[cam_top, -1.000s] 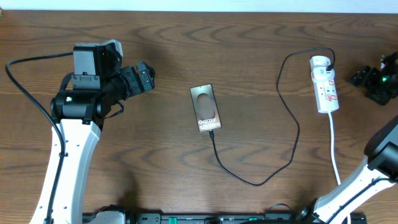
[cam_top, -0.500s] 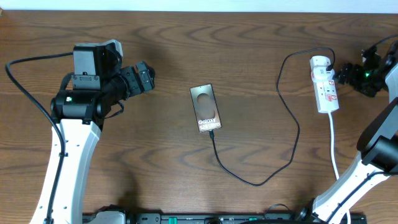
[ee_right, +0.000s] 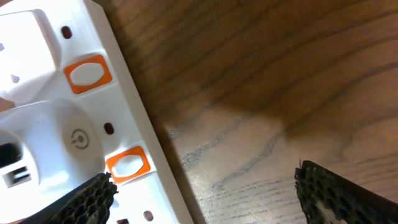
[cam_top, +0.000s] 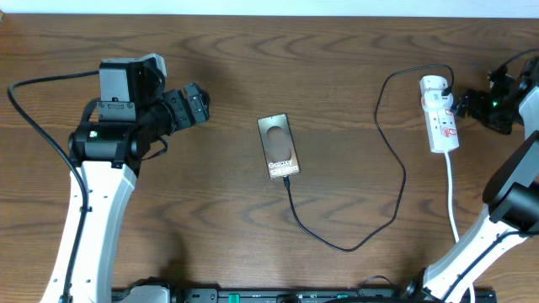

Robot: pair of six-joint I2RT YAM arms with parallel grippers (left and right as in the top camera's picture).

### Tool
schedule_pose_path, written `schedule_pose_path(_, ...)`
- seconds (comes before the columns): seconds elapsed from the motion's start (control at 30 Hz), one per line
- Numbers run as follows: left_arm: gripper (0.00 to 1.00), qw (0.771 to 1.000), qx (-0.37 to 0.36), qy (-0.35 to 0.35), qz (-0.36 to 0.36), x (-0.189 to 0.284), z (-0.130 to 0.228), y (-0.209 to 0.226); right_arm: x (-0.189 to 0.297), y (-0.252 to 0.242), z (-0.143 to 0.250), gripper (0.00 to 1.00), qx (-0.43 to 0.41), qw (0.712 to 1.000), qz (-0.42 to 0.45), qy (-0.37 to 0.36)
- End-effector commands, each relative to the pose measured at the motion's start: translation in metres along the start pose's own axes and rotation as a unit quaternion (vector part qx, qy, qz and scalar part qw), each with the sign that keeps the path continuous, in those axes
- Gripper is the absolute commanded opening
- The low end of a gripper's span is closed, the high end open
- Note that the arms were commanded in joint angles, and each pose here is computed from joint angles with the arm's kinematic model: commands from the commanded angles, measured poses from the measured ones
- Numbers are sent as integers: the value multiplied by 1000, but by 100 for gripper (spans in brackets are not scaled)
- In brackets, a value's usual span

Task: Plug charger to phone and switch on socket

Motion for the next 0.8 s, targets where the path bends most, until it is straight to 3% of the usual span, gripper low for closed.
schedule_pose_path(0.0, 100, 1000, -4, -15, -1, 7, -5, -2, -17, 2, 5, 93, 2, 1000, -4, 19)
schedule_pose_path(0.77, 100, 1000, -4, -15, -1, 7, -5, -2, -31, 2, 5, 95, -64, 997, -33, 14)
Point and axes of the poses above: each gripper's point midway between its finger pads, its own x axis back along the fingers, its own y axis along the line the jaws close on, z = x × y, the point moved 10 cm from there along x, back along the fingers, and after that the axes turned 6 degrees about x, right-handed, at the moved point
